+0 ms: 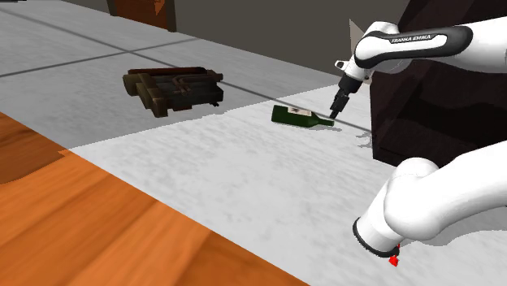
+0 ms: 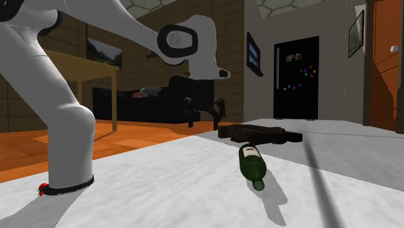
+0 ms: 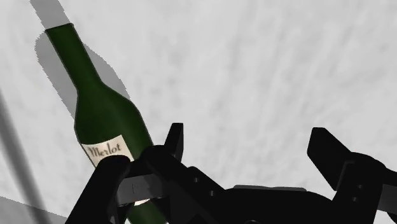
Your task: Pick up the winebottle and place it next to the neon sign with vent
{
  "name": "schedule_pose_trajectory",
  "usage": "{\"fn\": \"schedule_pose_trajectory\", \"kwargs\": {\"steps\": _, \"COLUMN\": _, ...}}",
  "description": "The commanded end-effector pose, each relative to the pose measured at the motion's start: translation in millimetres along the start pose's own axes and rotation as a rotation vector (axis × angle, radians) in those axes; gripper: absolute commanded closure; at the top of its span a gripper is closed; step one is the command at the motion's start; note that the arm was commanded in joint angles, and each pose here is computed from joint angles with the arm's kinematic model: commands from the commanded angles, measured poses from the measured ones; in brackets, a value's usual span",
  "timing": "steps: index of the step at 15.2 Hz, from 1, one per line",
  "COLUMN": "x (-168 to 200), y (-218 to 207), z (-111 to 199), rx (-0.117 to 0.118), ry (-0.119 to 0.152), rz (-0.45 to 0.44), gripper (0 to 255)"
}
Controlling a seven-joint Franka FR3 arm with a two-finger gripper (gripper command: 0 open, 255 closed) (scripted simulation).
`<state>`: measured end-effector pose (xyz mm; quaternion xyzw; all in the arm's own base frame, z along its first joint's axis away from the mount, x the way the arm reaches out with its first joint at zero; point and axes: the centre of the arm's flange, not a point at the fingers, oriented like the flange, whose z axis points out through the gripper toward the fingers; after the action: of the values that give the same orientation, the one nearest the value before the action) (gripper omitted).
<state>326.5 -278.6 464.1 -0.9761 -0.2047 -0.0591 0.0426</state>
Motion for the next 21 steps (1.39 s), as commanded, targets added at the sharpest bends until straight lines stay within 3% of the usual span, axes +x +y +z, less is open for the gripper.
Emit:
{"fn": "schedule_pose_trajectory", "kwargs": {"steps": 1, "x": -2.9, "y": 24.4, "z": 13.0, "rx": -0.005, "ry": 0.004, "rz": -0.034, "gripper": 0}}
{"fn": "schedule_pose_trajectory", "kwargs": {"steps": 14, "x": -1.3, "y": 173.6, "z": 88.8, "rx": -0.015, "ry": 0.032, "rz": -0.23, "gripper": 0}}
{"fn": "schedule_pose_trajectory", "kwargs": {"steps": 21, "x": 0.0, "y": 174.0, "z": 125.8, "rx": -0.015, "ry": 0.032, "rz": -0.23, "gripper": 0}}
